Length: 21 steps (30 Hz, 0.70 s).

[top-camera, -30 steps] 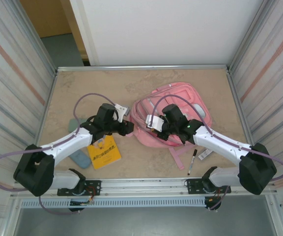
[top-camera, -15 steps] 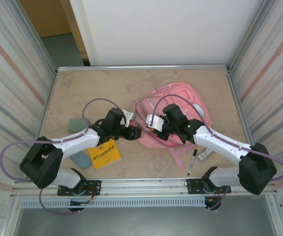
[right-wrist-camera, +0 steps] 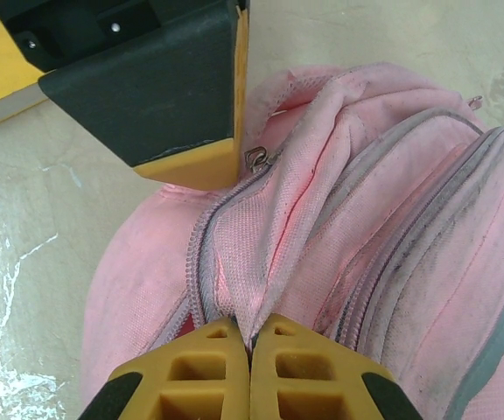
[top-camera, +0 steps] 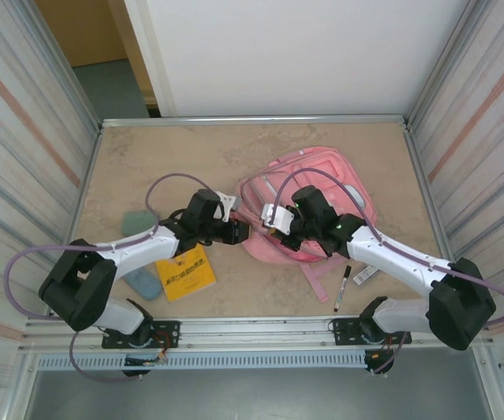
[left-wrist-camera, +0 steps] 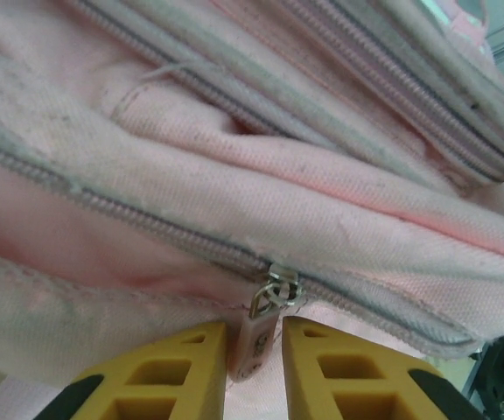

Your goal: Pack the student bag

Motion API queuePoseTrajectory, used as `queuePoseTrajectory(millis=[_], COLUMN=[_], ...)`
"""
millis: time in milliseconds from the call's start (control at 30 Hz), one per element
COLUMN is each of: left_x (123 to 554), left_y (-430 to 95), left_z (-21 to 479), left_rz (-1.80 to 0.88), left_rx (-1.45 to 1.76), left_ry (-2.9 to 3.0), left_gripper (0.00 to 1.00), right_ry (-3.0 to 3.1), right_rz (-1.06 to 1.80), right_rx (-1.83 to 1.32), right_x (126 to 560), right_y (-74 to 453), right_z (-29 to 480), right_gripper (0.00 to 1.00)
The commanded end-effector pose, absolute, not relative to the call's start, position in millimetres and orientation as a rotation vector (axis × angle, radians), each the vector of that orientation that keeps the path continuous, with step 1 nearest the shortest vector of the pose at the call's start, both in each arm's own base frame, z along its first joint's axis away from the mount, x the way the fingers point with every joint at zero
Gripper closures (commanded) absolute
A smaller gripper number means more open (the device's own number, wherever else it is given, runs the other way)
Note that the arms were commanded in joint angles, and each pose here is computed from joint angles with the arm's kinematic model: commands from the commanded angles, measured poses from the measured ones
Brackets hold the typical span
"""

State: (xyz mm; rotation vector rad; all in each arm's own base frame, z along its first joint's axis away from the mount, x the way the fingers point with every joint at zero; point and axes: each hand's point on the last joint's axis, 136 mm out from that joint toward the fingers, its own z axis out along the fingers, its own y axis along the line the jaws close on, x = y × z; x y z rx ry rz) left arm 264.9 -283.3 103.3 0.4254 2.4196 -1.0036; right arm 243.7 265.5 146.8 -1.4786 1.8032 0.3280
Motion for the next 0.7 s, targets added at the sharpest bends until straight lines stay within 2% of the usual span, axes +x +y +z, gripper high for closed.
queuePoseTrajectory(millis=[0, 67, 167, 367, 500, 667], left_x=[272.7, 271.0, 267.8, 268.7, 270.7, 263.6], left_y=[-290.8, -295.5, -302.6, -299.0, -295.5, -308.1], left_z=[113.0, 116.5, 117.2, 98.0, 86.5, 83.3], left_rz=[-1.108, -1.165, -1.226, -1.181, -1.132, -1.222], left_rx=[0.421, 0.443, 0.482, 0.464, 0.446, 0.533], left_ry=[2.361, 2.332, 2.322, 2.386, 2.431, 2.404], left_gripper=[0.76, 0.71, 0.7, 0.79, 0.79, 0.8], right_ry=[1.649, 1.646, 1.643, 1.641, 1.639, 1.647], right_rz=[0.434, 0.443, 0.454, 0.464, 0.474, 0.462], right_rx=[-1.427, -1.429, -1.421, -1.415, -1.41, -1.404], right_x=[238.1, 237.3, 237.0, 238.5, 239.2, 241.0], right_y=[284.0, 284.6, 285.5, 285.3, 285.1, 282.6], right_z=[188.2, 188.8, 186.2, 185.5, 188.0, 184.5], right_gripper=[1.0, 1.0, 1.0, 1.0, 1.0, 1.0])
